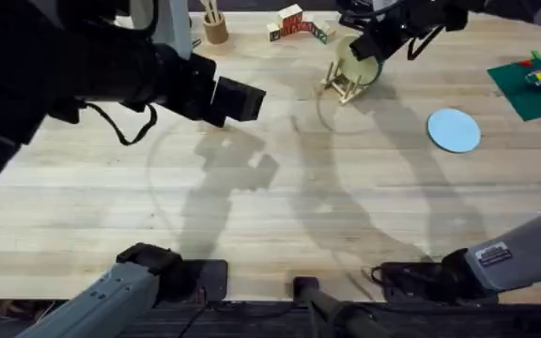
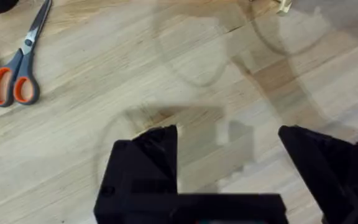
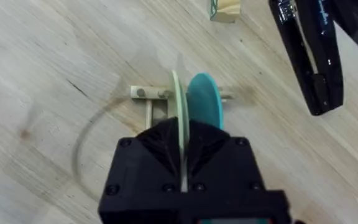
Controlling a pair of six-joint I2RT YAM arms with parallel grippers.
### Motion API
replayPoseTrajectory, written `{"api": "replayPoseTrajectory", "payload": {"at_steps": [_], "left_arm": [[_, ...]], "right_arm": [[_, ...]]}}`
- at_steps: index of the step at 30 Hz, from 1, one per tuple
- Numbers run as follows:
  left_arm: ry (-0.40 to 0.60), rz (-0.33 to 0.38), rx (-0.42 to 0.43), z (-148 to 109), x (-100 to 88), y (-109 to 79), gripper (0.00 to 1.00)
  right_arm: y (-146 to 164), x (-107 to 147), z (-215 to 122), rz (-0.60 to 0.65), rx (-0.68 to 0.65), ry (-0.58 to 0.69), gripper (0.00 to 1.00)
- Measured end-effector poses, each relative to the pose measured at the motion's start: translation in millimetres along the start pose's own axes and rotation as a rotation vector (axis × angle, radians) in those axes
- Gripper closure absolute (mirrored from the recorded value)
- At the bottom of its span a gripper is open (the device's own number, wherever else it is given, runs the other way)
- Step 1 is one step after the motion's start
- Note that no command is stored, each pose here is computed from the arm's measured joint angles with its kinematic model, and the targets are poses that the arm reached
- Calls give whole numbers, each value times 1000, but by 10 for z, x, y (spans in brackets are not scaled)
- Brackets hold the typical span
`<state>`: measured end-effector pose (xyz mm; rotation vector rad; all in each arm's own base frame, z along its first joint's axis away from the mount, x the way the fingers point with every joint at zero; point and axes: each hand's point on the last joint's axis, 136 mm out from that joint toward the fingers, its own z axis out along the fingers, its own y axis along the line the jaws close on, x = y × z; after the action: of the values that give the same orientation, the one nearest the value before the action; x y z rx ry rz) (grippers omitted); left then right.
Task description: Pick up the plates from the table one by one and place each into a slot on the dish rack.
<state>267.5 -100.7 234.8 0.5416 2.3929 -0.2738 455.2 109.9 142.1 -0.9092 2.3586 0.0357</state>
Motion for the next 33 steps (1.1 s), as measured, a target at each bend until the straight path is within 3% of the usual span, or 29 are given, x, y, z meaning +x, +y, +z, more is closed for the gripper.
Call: {"api": "replayPoseTrajectory", "payload": {"at_steps": [7,15,18,23,30,32,33], "left_arm": [[0,0,0,0,0,0,7],[0,0,0,0,0,0,6],[0,0,0,0,0,0,6],[0,0,0,0,-1,-1,8],[-1,0,0,0,-2,0,7],[0,0,0,0,-1,-1,7],[-1,0,0,0,-3,0,7]], "right_arm": [[-2,-3,0,-1,1,-1,777],[-14,-47,-86,23,10,-18,723],[-43,-171,-356,32,38,-72,665],[-28,-333,-1077,37,91,-176,529],[142,-262,-1964,77,127,-263,330],[219,-168,-2134,92,124,-261,71],[265,-107,-2215,100,120,-256,26]]}}
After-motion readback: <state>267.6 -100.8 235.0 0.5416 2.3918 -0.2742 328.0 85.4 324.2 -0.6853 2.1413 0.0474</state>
